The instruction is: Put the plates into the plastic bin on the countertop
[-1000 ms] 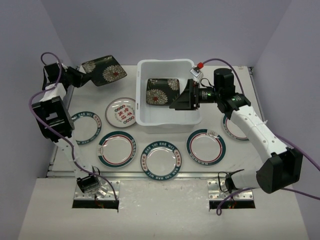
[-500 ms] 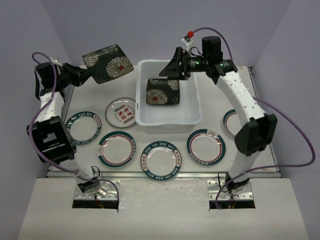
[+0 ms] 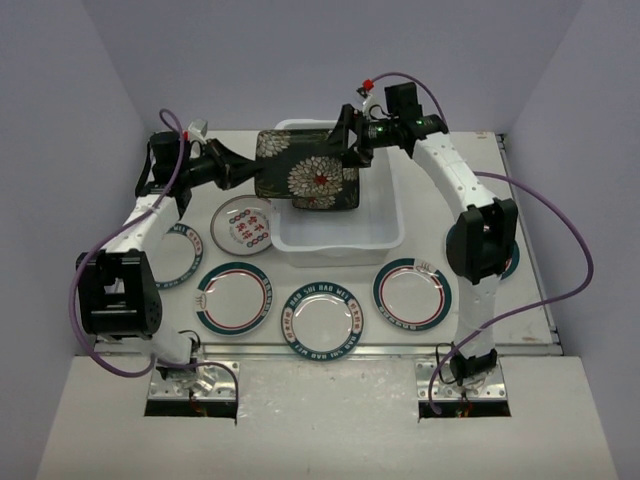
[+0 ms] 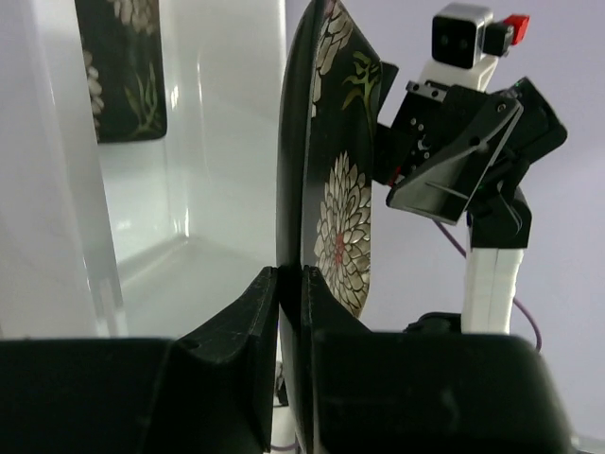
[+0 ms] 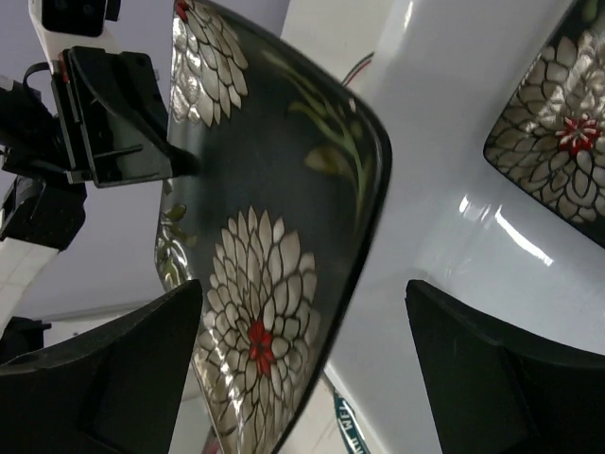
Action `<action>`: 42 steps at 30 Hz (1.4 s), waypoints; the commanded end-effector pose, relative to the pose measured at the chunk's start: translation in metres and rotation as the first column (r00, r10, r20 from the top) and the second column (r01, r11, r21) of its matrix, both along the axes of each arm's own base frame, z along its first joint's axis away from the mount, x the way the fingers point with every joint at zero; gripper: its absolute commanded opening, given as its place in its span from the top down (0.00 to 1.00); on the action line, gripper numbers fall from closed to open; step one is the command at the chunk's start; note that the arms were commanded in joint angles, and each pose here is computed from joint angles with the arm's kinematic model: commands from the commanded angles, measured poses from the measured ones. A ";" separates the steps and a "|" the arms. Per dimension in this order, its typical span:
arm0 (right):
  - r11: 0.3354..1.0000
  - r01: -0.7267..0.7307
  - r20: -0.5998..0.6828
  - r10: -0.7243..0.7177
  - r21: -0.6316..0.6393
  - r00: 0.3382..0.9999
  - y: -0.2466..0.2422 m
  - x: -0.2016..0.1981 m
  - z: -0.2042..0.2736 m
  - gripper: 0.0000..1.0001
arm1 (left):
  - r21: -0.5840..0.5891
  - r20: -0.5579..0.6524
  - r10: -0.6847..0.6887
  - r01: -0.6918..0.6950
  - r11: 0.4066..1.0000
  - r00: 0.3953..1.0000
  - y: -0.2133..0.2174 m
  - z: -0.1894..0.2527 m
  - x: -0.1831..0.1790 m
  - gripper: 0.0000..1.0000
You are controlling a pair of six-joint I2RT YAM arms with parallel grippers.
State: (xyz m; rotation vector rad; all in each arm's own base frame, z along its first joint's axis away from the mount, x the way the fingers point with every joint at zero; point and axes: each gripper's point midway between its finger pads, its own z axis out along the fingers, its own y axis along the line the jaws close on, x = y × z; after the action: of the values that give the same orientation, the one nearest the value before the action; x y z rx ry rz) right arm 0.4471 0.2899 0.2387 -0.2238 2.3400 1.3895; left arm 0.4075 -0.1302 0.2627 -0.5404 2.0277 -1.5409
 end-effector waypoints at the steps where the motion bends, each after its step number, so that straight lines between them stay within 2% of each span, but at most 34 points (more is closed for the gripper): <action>1: 0.996 -0.052 0.071 0.047 0.066 0.996 0.002 -0.018 0.028 0.55 | -0.033 0.228 -0.031 0.040 0.999 0.973 -0.015 0.071 -0.014 1.00; 2: 0.994 -0.068 0.062 0.063 0.085 0.996 0.003 -0.023 0.026 0.87 | -0.033 0.231 -0.038 0.047 0.998 0.972 -0.020 0.072 -0.015 1.00; 3: 0.994 -0.060 0.019 0.059 0.086 0.998 0.001 -0.028 0.012 0.99 | -0.033 0.231 -0.040 0.049 0.998 0.972 -0.022 0.072 -0.016 1.00; 6: 0.996 -0.031 0.030 0.029 0.085 0.999 -0.004 -0.035 0.011 1.00 | -0.030 0.224 -0.038 0.046 0.999 0.974 -0.022 0.068 -0.015 1.00; 7: 0.996 -0.017 0.029 0.014 0.084 0.999 -0.008 -0.036 0.012 1.00 | -0.017 0.219 -0.033 0.038 0.999 0.975 -0.021 0.065 -0.014 0.95; 8: 0.997 0.010 0.033 -0.013 0.078 0.999 -0.014 -0.033 0.013 1.00 | -0.001 0.196 -0.026 0.027 1.000 0.980 -0.020 0.061 -0.013 0.79; 10: 0.996 0.063 0.050 -0.067 0.069 0.996 -0.031 -0.023 0.018 1.00 | 0.090 0.215 0.001 -0.020 0.996 0.977 -0.013 0.061 -0.006 0.26; 11: 0.994 0.086 0.047 -0.089 0.060 0.995 -0.039 -0.019 0.018 1.00 | 0.148 0.149 0.019 -0.041 0.988 0.989 -0.008 0.048 -0.007 0.11; 12: 0.993 0.105 0.045 -0.107 0.048 0.993 -0.047 -0.015 0.018 1.00 | 0.211 0.097 0.037 -0.056 0.976 0.995 -0.002 0.038 -0.009 0.00; 13: 0.993 0.116 0.050 -0.117 0.024 0.992 -0.056 -0.011 0.016 1.00 | 0.286 0.080 0.068 -0.088 0.954 0.994 0.008 0.032 -0.008 0.00; 15: 0.988 0.149 0.081 -0.145 -0.043 0.986 -0.078 0.009 0.012 1.00 | 0.487 0.043 0.172 -0.171 0.856 0.984 0.041 0.014 -0.010 0.00; 18: 0.977 0.148 0.121 -0.130 -0.155 0.984 -0.098 0.022 -0.001 1.00 | 0.647 0.036 0.259 -0.220 0.731 0.965 0.081 -0.007 -0.020 0.00; 22: 0.954 0.191 0.112 -0.169 -0.232 0.979 -0.110 0.044 -0.026 1.00 | 0.692 0.031 0.262 -0.210 0.691 0.964 0.099 -0.016 -0.042 0.00; 30: 0.926 0.244 0.171 -0.201 -0.287 0.965 -0.099 0.089 -0.052 1.00 | 0.662 0.007 0.192 -0.148 0.735 0.981 0.085 -0.019 -0.063 0.00; 34: 0.926 0.258 0.221 -0.200 -0.277 0.955 -0.090 0.102 -0.052 1.00 | 0.668 -0.002 0.185 -0.136 0.732 0.983 0.084 -0.023 -0.073 0.00; 42: 0.918 0.280 0.268 -0.205 -0.282 0.941 -0.065 0.124 -0.081 1.00 | 0.682 -0.017 0.170 -0.113 0.723 0.985 0.078 -0.031 -0.090 0.00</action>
State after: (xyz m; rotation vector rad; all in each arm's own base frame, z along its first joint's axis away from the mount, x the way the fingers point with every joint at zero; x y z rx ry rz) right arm 0.5271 0.2045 0.1029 -0.0977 2.5497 0.8035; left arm 0.3252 -0.0471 0.2227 -0.5037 2.3734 -0.5991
